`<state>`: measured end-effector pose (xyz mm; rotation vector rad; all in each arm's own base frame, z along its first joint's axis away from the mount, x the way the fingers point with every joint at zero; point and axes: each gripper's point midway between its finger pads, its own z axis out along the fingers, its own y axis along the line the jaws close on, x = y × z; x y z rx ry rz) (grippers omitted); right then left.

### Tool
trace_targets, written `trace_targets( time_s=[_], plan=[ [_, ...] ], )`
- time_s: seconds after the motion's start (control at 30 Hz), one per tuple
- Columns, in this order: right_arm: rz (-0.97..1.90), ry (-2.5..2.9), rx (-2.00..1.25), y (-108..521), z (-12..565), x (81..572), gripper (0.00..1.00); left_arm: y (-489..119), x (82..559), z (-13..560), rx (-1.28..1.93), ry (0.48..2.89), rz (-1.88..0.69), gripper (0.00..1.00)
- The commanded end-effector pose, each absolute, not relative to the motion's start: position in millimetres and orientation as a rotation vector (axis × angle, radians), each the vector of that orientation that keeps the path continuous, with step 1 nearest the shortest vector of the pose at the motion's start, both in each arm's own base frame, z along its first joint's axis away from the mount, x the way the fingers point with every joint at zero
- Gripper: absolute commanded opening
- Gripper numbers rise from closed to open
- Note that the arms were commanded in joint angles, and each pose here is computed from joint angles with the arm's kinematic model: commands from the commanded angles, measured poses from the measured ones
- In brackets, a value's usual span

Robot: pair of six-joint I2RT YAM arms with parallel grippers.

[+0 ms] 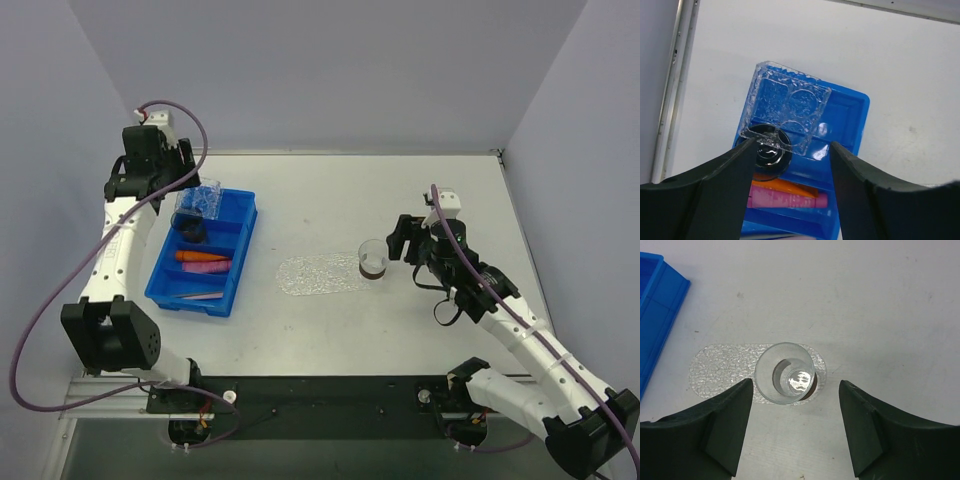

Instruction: Prepare toiletry sets of a toothbrush and toothpaste on the tray

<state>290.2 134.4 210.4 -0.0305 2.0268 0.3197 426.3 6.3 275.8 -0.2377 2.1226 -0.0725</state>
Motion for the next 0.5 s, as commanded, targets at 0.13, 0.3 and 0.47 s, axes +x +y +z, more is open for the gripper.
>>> trace_targets(
  time_s=[0.13, 0.3, 0.47],
  plan=[
    [0.28, 1.986, 0.022, 122, 236, 291, 0.62, 22, 457, 239, 0.111, 2.248, 0.011, 0.64],
    [0.272, 2.0, 0.027, 123, 234, 294, 0.6, 18, 460, 225, 0.19, 2.272, 0.0, 0.57],
    [0.276, 2.018, 0.016, 127, 231, 297, 0.59, 21, 462, 211, 0.187, 2.299, 0.02, 0.55]
  ],
)
